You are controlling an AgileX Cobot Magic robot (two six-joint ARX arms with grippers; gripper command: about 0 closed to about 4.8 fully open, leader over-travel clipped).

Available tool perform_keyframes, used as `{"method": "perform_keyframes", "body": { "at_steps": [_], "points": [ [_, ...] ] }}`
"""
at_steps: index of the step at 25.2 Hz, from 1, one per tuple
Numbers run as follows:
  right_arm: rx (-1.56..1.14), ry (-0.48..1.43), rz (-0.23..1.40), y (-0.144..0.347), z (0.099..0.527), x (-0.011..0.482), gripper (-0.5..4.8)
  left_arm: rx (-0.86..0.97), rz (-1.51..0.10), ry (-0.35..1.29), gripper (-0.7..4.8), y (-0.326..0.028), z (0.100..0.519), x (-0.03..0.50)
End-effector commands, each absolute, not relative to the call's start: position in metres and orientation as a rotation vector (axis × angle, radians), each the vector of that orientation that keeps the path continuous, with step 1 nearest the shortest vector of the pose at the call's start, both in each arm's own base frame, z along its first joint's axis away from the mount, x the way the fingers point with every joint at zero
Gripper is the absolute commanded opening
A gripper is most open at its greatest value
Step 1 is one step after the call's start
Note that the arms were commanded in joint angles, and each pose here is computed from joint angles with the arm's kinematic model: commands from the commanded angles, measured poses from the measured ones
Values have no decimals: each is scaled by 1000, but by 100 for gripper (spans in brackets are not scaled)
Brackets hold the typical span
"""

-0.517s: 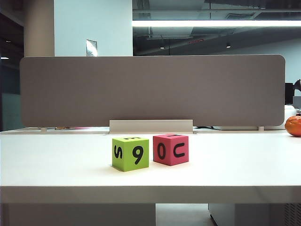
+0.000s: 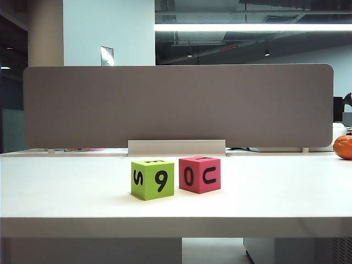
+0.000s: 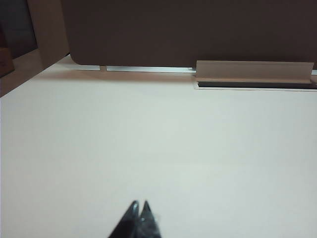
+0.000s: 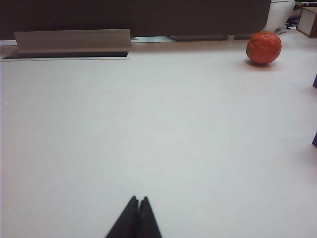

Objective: Stack one letter block on top of another letter block.

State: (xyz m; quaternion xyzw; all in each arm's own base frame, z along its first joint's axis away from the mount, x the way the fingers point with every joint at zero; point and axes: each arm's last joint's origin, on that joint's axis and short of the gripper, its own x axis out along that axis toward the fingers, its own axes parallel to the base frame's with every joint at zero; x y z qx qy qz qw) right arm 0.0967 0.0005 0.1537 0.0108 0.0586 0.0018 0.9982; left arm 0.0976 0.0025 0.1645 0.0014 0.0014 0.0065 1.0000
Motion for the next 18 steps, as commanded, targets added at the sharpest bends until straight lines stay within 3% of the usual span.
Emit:
{"method": "perform_keyframes", "body": {
  "at_steps": [1,9,13,18],
  "points": [
    [23,107,3,1,153,97,-1,0,8,-7,-6,2,166,97],
    [32,100,16,1,154,97,-1,0,8,-4,-6,2,166,97],
    [44,105,242,7,154,96,-1,0,8,2,-6,2,165,97],
    [51,116,330,10,153,95,-1,-1,8,39,-6,2,162,97]
  ]
}}
